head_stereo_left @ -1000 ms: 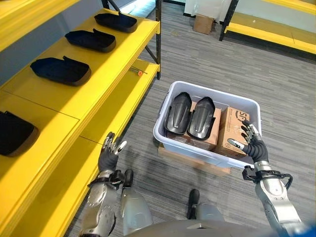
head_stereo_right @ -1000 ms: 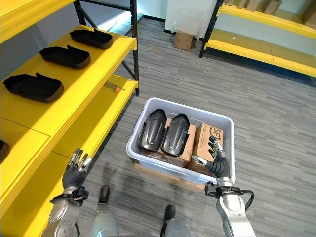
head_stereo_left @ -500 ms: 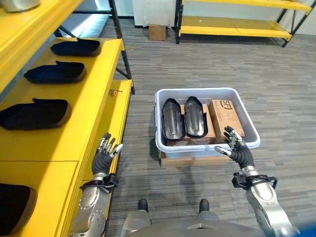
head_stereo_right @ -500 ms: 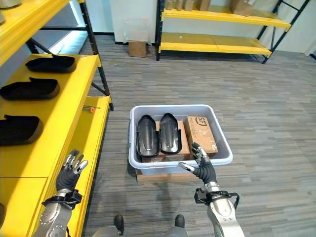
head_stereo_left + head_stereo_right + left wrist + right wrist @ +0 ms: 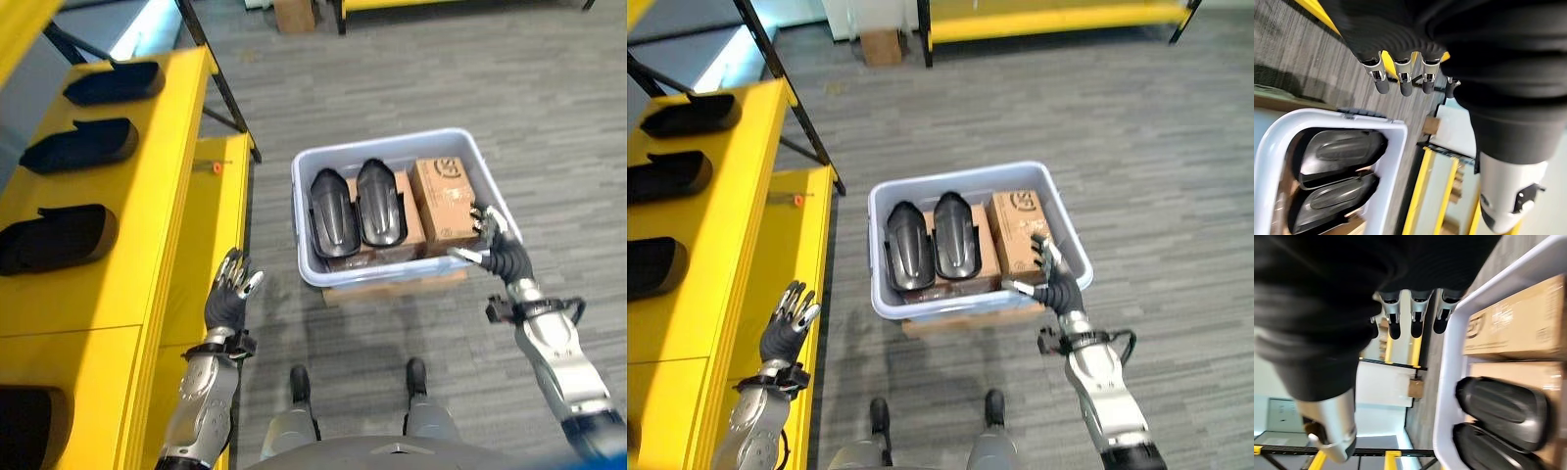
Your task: Move parts from the plastic box to the shelf.
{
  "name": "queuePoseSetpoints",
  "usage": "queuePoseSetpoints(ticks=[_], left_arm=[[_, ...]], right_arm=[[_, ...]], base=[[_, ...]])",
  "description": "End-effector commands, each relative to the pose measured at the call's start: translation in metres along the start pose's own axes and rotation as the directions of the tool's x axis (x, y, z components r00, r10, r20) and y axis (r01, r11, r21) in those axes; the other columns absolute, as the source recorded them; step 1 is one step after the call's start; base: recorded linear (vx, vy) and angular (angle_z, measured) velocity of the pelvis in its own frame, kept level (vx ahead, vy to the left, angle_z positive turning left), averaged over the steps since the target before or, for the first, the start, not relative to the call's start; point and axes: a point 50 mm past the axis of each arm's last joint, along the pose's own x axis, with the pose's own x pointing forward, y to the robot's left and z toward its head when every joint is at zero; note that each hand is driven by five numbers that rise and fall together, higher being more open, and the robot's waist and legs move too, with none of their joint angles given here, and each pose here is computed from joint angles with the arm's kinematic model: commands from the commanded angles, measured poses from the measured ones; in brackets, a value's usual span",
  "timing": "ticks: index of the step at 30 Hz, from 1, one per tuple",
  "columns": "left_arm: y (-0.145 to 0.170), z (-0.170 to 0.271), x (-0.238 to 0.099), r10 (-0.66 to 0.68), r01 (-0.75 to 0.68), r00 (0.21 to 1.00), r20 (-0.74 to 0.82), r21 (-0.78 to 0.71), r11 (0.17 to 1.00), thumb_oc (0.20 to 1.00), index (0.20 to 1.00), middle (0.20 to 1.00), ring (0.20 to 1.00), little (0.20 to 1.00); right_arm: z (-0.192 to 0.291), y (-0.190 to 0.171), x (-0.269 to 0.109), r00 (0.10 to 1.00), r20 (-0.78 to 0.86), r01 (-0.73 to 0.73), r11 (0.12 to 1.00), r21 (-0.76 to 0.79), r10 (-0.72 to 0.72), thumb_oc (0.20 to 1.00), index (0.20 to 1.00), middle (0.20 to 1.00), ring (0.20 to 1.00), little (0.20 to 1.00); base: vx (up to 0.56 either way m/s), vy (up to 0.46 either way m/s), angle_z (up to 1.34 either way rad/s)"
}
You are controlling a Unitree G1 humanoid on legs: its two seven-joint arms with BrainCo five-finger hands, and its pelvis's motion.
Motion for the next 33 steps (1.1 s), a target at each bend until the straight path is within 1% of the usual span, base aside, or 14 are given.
queuePoseSetpoints(ticks=[1, 2, 5, 7, 8, 12, 17, 20, 26, 33], left_arm=[[-0.008, 0.042, 0.011, -0.064, 0.055, 0.981, 0.181, 0.055, 0.997, 1.000, 1.000, 1.000, 1.000, 1.000], [-0.015, 0.047, 0.016, -0.072, 0.063, 0.976, 0.206, 0.048, 0.997, 1.000, 1.000, 1.000, 1.000, 1.000], [-0.025, 0.050, 0.023, -0.086, 0.081, 0.969, 0.231, 0.030, 0.996, 1.000, 1.000, 1.000, 1.000, 1.000], [-0.029, 0.052, 0.025, -0.092, 0.087, 0.967, 0.240, 0.030, 0.996, 1.000, 1.000, 1.000, 1.000, 1.000], [-0.031, 0.055, 0.028, -0.100, 0.094, 0.963, 0.250, 0.032, 0.995, 1.000, 1.000, 1.000, 1.000, 1.000], [-0.039, 0.063, 0.034, -0.124, 0.115, 0.951, 0.282, 0.047, 0.992, 1.000, 1.000, 1.000, 1.000, 1.000], [-0.053, 0.072, 0.042, -0.142, 0.142, 0.936, 0.323, 0.023, 0.990, 1.000, 1.000, 1.000, 1.000, 1.000], [-0.057, 0.073, 0.043, -0.149, 0.153, 0.933, 0.328, 0.014, 0.988, 1.000, 1.000, 1.000, 1.000, 1.000], [-0.063, 0.076, 0.045, -0.157, 0.169, 0.926, 0.344, -0.003, 0.986, 1.000, 1.000, 1.000, 1.000, 1.000], [-0.066, 0.078, 0.046, -0.165, 0.180, 0.920, 0.355, -0.010, 0.984, 1.000, 1.000, 1.000, 1.000, 1.000]], right_arm=[[0.032, 0.009, 0.020, 0.984, 0.176, 0.008, 1.000, -0.012, -0.006, 1.000, 1.000, 1.000, 1.000, 1.000], [0.042, 0.015, 0.033, 0.977, 0.212, 0.004, 1.000, -0.013, -0.002, 1.000, 1.000, 1.000, 1.000, 1.000], [0.058, 0.023, 0.051, 0.964, 0.265, 0.004, 1.000, -0.007, -0.002, 1.000, 1.000, 1.000, 1.000, 1.000], [0.062, 0.026, 0.058, 0.962, 0.272, 0.007, 1.000, 0.002, -0.007, 1.000, 1.000, 1.000, 1.000, 1.000], [0.068, 0.025, 0.068, 0.959, 0.283, 0.021, 1.000, 0.009, -0.023, 1.000, 1.000, 1.000, 1.000, 1.000], [0.084, 0.019, 0.084, 0.946, 0.316, 0.062, 0.998, 0.026, -0.067, 1.000, 1.000, 1.000, 1.000, 1.000], [0.101, 0.012, 0.104, 0.928, 0.345, 0.137, 0.990, 0.043, -0.143, 1.000, 1.000, 1.000, 1.000, 1.000], [0.106, 0.008, 0.109, 0.920, 0.353, 0.165, 0.986, 0.038, -0.168, 1.000, 1.000, 1.000, 1.000, 1.000], [0.122, -0.013, 0.130, 0.897, 0.352, 0.285, 0.958, -0.004, -0.265, 1.000, 1.000, 1.000, 1.000, 1.000], [0.117, -0.015, 0.145, 0.918, 0.282, 0.302, 0.953, -0.036, -0.280, 1.000, 1.000, 1.000, 1.000, 1.000]], base=[[-0.13, -0.102, -0.02], [-0.08, -0.085, -0.03], [-0.06, -0.064, -0.03], [-0.02, -0.052, -0.07], [-0.01, -0.045, -0.06], [0.00, -0.013, -0.02], [0.01, -0.024, 0.01], [0.00, -0.013, 0.08], [0.00, 0.004, 0.01], [-0.01, 0.002, 0.01]])
